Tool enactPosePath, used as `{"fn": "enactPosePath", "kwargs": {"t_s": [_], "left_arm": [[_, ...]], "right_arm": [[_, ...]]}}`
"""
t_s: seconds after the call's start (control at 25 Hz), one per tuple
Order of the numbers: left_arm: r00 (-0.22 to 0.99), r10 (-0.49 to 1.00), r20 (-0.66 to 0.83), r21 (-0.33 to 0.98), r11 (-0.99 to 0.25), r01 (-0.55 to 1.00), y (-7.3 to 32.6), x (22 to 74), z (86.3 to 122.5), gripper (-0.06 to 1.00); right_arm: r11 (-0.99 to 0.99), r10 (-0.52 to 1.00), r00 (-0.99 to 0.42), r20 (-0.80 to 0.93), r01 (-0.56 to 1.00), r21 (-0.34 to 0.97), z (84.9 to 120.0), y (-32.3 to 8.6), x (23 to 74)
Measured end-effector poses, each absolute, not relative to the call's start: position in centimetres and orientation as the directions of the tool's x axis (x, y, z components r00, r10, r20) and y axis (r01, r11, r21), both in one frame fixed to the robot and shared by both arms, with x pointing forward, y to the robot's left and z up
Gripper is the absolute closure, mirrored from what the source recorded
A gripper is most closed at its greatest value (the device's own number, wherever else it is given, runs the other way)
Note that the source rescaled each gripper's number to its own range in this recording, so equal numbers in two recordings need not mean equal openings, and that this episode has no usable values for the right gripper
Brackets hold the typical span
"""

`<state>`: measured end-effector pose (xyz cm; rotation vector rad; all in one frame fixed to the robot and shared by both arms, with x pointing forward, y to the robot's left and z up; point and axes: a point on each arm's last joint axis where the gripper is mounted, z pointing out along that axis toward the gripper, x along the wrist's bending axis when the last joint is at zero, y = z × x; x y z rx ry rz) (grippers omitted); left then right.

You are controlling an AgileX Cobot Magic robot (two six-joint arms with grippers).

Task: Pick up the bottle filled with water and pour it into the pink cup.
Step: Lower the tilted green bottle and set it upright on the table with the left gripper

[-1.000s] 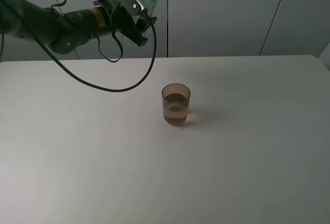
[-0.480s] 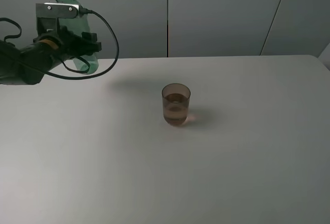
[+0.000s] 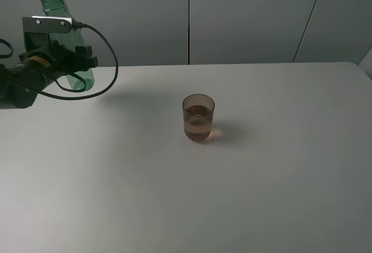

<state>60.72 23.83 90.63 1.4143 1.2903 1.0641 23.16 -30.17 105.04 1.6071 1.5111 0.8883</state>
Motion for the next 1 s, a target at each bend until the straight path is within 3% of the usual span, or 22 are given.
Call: {"fn": "enactPosePath", "kwargs": {"t_s": [0.24, 1.0], "left_arm": [[0.093, 0.995, 0.03, 0.966, -0.053, 0.255, 23.7, 60.7, 88.3, 0.94], [0.137, 0.989, 0.058, 0.962, -0.092, 0.255, 23.2, 61.5, 86.1, 0.94]], "right_arm": [[-0.027, 0.998, 0.064, -0.005, 0.481, 0.876, 105.0, -30.2, 23.2], [-0.027, 0.998, 0.064, -0.005, 0.481, 0.876, 105.0, -30.2, 23.2]]}}
